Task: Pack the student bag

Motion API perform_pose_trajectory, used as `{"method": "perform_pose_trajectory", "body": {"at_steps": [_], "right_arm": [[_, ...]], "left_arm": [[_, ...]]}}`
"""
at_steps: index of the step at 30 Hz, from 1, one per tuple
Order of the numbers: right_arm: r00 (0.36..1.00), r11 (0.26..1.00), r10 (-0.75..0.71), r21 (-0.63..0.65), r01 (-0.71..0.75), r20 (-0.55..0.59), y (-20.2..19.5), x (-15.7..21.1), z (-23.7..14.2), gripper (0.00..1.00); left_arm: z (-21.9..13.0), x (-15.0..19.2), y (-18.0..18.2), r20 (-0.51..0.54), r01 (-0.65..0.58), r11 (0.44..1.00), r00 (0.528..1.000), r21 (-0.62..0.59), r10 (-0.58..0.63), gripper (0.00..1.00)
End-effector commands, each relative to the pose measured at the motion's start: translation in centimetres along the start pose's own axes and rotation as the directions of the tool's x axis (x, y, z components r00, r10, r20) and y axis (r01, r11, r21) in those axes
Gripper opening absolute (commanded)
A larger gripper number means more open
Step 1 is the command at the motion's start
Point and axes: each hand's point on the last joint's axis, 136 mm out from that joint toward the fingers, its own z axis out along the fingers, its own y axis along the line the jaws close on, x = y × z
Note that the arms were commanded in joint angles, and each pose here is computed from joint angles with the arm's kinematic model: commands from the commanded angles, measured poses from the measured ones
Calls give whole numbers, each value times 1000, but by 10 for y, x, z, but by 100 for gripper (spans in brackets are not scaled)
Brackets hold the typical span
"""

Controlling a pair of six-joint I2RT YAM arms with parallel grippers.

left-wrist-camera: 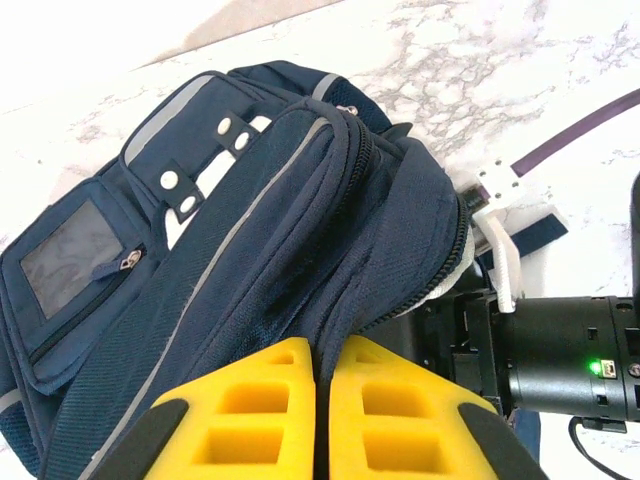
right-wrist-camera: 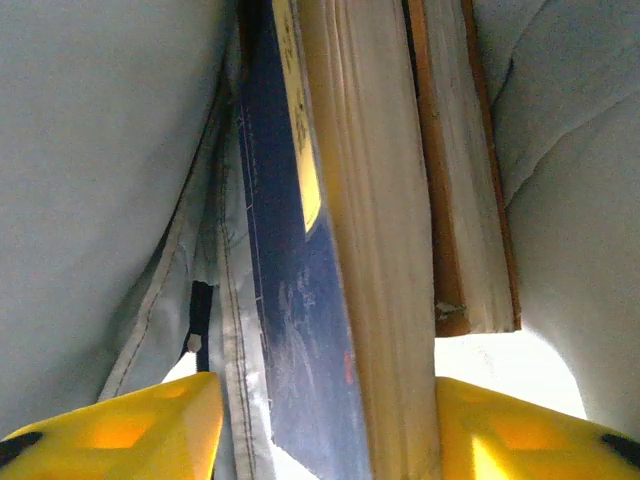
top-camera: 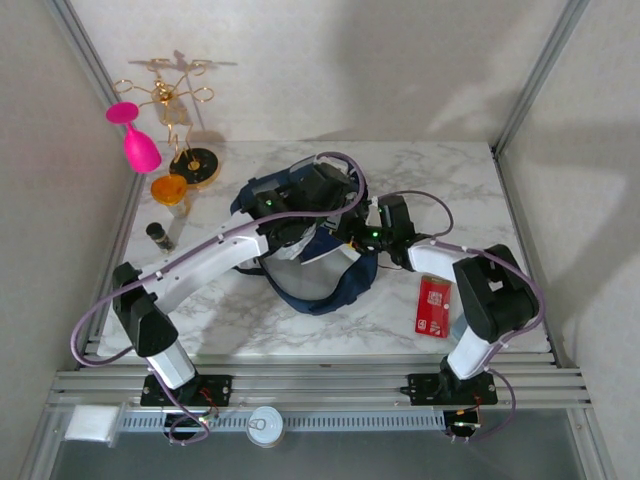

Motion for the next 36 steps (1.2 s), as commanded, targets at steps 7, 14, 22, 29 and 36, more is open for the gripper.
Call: {"method": "perform_pose_trajectory", "body": {"at_steps": [7,14,22,29,36], "right_arm": [[1000,984,28,174,-26,-4,-31,63,-11,39],[996,986,-13,164,-2,87,-20,25,28,10],[988,989,-109,109,98,108,6,1,30,11],[990,961,-87,271,54,112,-43,1,-53,26],[942,909,-79,412,-66,325,-69,-43,-158,37]], "left_arm": [[-29,-40,6,174,145,988,973,52,-152,0],[-22,-35,-2,142,198,977,968,81,-208,0],[-11,-32,-4,139,325,942,932,85,-334,0],[24,-35,-23,140,482,866,856,135,-498,0],[93,-30,-76,31,544,820,830,179,-557,0]]}}
